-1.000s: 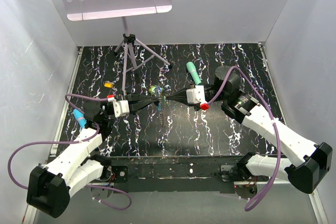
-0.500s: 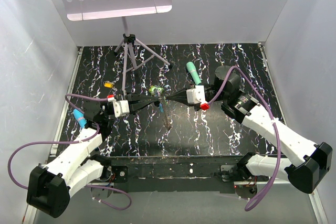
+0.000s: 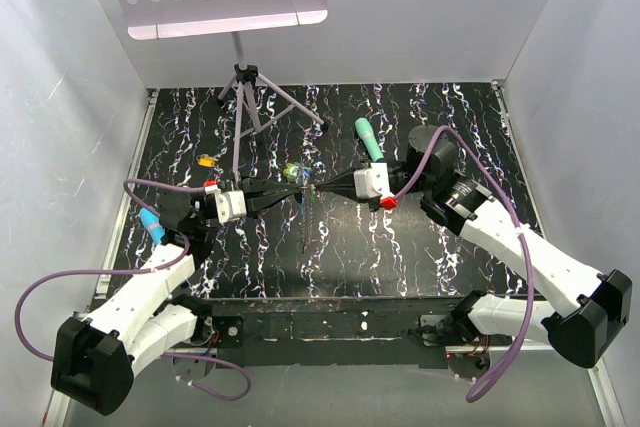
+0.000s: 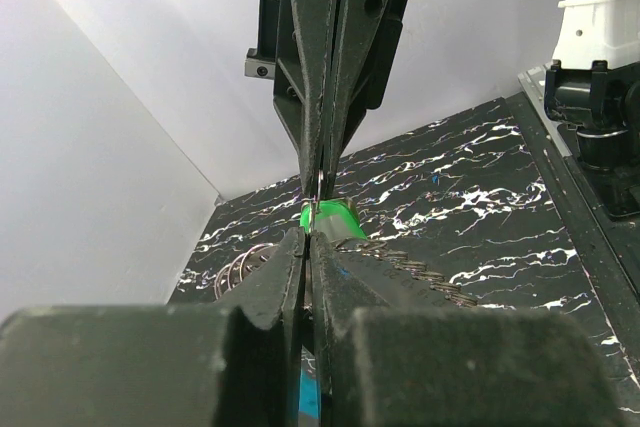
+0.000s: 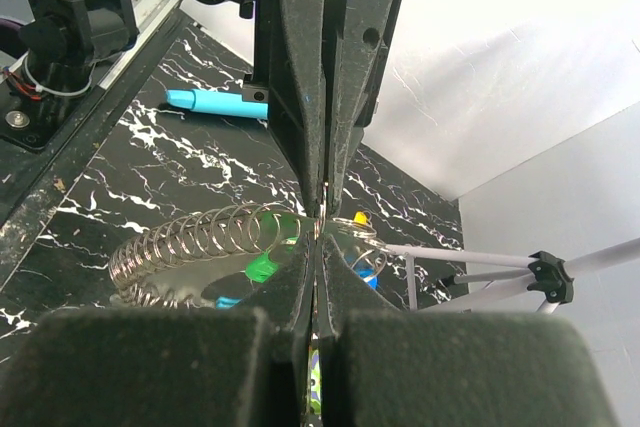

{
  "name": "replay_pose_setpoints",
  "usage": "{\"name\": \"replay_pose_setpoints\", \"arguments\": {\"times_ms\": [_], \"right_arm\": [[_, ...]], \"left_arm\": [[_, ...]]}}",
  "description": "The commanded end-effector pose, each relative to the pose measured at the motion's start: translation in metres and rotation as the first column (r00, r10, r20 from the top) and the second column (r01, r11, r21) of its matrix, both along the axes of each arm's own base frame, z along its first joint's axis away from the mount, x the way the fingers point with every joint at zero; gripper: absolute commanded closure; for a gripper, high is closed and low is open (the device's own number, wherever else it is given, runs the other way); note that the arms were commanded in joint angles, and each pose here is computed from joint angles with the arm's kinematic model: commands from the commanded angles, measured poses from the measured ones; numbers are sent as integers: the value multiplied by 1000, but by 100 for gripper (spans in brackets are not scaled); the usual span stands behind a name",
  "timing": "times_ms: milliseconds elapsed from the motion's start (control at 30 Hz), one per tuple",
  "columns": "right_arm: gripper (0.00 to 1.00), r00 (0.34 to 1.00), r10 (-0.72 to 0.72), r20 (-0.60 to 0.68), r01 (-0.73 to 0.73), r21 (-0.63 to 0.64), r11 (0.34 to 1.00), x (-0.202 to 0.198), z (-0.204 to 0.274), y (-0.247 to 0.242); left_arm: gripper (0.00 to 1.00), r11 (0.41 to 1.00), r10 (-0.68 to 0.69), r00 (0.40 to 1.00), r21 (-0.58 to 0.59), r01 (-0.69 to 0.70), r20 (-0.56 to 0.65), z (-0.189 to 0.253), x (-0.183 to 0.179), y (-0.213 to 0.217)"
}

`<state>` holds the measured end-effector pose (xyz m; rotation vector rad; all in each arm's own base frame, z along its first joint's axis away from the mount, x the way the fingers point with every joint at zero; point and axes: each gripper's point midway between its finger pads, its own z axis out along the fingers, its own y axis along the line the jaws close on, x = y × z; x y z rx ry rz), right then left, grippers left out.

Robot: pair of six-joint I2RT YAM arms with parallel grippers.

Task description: Put the keys on the keyring

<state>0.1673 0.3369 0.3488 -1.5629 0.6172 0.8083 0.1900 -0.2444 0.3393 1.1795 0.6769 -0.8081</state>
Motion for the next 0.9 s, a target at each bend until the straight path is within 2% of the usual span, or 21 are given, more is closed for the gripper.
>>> {"name": "replay_pose_setpoints", "arguments": {"times_ms": [0, 867], "right_arm": [[99, 999, 9, 51, -12, 60, 998, -2, 28, 3], [99, 998, -30, 57, 26, 64, 998, 2, 30, 0]], "left_arm": [[100, 999, 12, 999, -33, -10, 52, 12, -5, 3], [100, 999, 32, 998, -35, -30, 62, 13, -4, 4]]}}
